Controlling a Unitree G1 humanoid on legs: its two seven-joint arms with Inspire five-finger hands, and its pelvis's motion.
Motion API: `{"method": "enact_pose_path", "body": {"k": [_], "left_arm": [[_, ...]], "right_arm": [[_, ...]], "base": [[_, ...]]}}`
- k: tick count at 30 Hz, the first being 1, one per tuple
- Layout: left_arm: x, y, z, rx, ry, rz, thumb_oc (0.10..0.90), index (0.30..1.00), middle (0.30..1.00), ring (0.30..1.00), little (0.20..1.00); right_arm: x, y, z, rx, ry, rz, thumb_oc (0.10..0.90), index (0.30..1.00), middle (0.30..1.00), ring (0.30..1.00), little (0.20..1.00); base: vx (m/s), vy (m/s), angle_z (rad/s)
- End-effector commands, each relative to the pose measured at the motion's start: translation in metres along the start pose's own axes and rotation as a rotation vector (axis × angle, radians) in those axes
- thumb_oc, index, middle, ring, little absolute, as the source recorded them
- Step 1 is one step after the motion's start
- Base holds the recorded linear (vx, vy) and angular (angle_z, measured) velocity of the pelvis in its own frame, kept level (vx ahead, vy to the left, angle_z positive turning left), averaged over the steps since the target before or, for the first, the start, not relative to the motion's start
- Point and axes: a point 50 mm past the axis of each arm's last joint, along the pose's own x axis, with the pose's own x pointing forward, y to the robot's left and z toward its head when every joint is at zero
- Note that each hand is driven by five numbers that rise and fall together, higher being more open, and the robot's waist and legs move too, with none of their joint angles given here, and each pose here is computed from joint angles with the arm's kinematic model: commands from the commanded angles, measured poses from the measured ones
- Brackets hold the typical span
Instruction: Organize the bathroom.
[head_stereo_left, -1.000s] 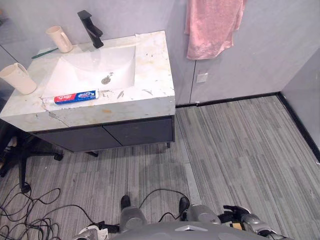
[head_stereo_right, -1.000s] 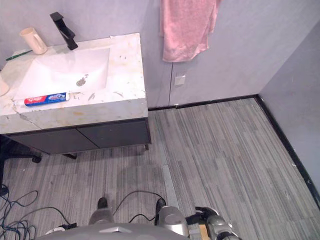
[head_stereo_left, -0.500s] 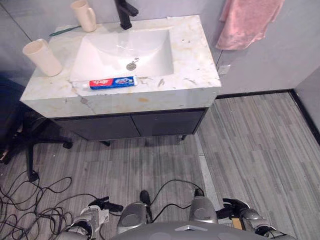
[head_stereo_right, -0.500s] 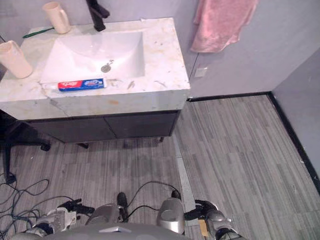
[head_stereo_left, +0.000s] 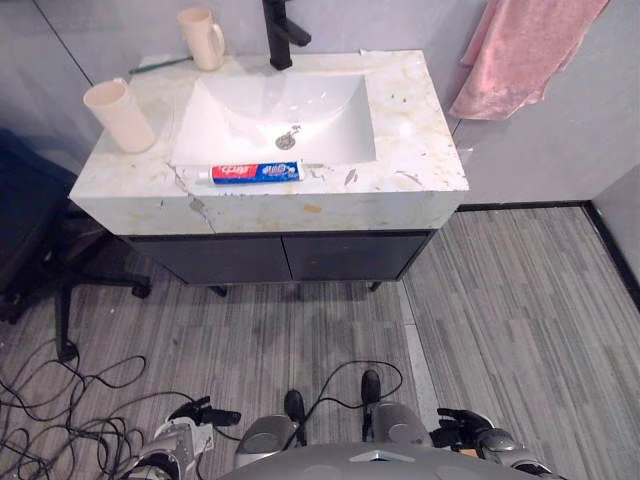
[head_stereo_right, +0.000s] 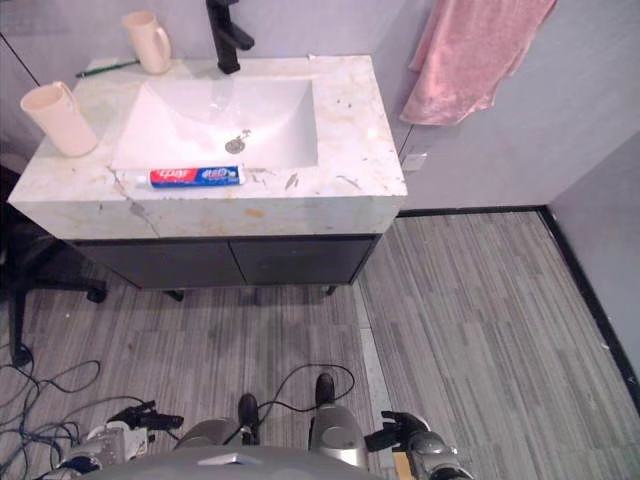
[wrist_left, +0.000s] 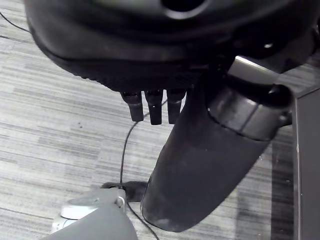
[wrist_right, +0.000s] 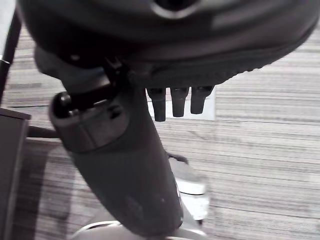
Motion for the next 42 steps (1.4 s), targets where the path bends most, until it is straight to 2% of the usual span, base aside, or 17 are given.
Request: {"method": "enact_pose_path", "body": {"k": [1, 3, 4, 5, 8, 9, 12, 14, 16, 18, 21, 22, 27, 29, 32, 35, 42], "left_arm": [[0.0, 0.019, 0.024, -0.134, -0.095, 0.09, 0.8, 0.9, 0.9, 0.9, 0.9], [-0.001, 0.025, 0.027, -0.199, -0.129, 0.158, 0.8, 0.9, 0.9, 0.9, 0.9], [-0.007, 0.046, 0.042, -0.388, -0.22, 0.338, 0.8, 0.9, 0.9, 0.9, 0.9], [-0.012, 0.06, 0.054, -0.464, -0.295, 0.456, 0.8, 0.9, 0.9, 0.9, 0.9], [-0.032, 0.093, 0.083, -0.659, -0.457, 0.679, 0.8, 0.9, 0.9, 0.9, 0.9], [-0.05, 0.109, 0.106, -0.771, -0.6, 0.804, 0.8, 0.9, 0.9, 0.9, 0.9], [-0.089, 0.127, 0.144, -0.937, -0.882, 0.929, 0.8, 0.9, 0.9, 0.9, 0.9], [-0.103, 0.127, 0.157, -0.948, -0.964, 0.954, 0.8, 0.9, 0.9, 0.9, 0.9], [-0.154, 0.137, 0.196, -0.941, -1.246, 1.007, 0.8, 0.9, 0.9, 0.9, 0.9], [-0.173, 0.14, 0.208, -0.895, -1.339, 1.017, 0.8, 0.9, 0.9, 0.9, 0.9], [-0.238, 0.14, 0.248, -0.564, -1.623, 0.855, 0.8, 0.9, 0.9, 0.9, 0.9], [-0.243, 0.138, 0.251, -0.529, -1.654, 0.832, 0.8, 0.9, 0.9, 0.9, 0.9], [-0.319, 0.114, 0.279, -0.062, -1.905, 0.615, 0.8, 0.9, 0.9, 0.9, 0.9], [-0.333, 0.105, 0.286, 0.055, -1.918, 0.487, 0.8, 0.9, 0.9, 0.9, 0.9], [-0.343, 0.096, 0.293, 0.178, -1.915, 0.416, 0.8, 0.9, 0.9, 0.9, 0.9], [-0.356, 0.08, 0.312, 0.472, -1.794, 0.217, 0.8, 0.9, 0.9, 0.9, 0.9], [-0.35, 0.084, 0.349, 0.687, -1.561, 0.191, 0.8, 0.9, 0.9, 0.9, 0.9]], "right_arm": [[-0.002, -0.026, 0.006, -0.005, -0.029, -0.074, 0.8, 0.9, 0.9, 0.9, 0.9], [-0.003, -0.026, 0.004, -0.011, -0.025, -0.078, 0.8, 0.9, 0.9, 0.9, 0.9], [-0.003, -0.027, 0.002, 0.0, -0.023, -0.079, 0.8, 0.9, 0.9, 0.9, 0.9], [-0.003, -0.027, 0.001, -0.002, -0.021, -0.082, 0.8, 0.9, 0.9, 0.9, 0.9], [-0.003, -0.021, -0.003, 0.007, -0.012, -0.072, 0.8, 0.9, 0.9, 0.9, 0.9], [-0.002, -0.015, -0.006, 0.012, 0.002, -0.065, 0.8, 0.9, 0.9, 0.9, 0.9], [-0.002, -0.005, -0.013, 0.006, 0.019, -0.047, 0.8, 0.9, 0.9, 0.9, 0.9], [-0.002, -0.003, -0.014, 0.005, 0.023, -0.044, 0.8, 0.9, 0.9, 0.9, 0.9], [-0.002, -0.002, -0.017, 0.012, 0.037, -0.039, 0.8, 0.9, 0.9, 0.9, 0.9], [-0.003, -0.003, -0.017, 0.017, 0.04, -0.04, 0.8, 0.9, 0.9, 0.9, 0.9], [-0.003, -0.005, -0.021, 0.015, 0.066, -0.035, 0.8, 0.9, 0.9, 0.9, 0.9], [-0.003, -0.004, -0.021, 0.014, 0.068, -0.033, 0.8, 0.9, 0.9, 0.9, 0.9], [-0.003, -0.01, -0.022, 0.015, 0.09, -0.027, 0.8, 0.9, 0.9, 0.9, 0.9], [-0.003, -0.011, -0.021, 0.008, 0.098, -0.024, 0.8, 0.9, 0.9, 0.9, 0.9], [-0.002, -0.013, -0.018, 0.002, 0.101, -0.022, 0.8, 0.9, 0.9, 0.9, 0.9], [-0.002, -0.019, -0.012, -0.011, 0.114, -0.016, 0.8, 0.9, 0.9, 0.9, 0.9], [-0.002, -0.023, -0.017, -0.004, 0.19, -0.013, 0.8, 0.9, 0.9, 0.9, 0.9]], "base": [[0.08, 0.025, 0.14], [0.06, 0.038, 0.13], [0.05, 0.045, 0.06], [0.05, 0.044, 0.03], [0.03, -0.012, 0.1], [0.04, -0.051, 0.11], [0.04, -0.084, 0.05], [0.03, -0.057, 0.07], [0.07, -0.088, 0.15], [0.06, -0.056, 0.1], [0.06, -0.051, 0.07], [0.03, -0.036, 0.08], [0.01, -0.013, 0.05], [-0.01, 0.004, 0.06], [-0.01, 0.004, 0.01], [-0.02, 0.03, -0.02], [-0.01, 0.046, -0.06]]}}
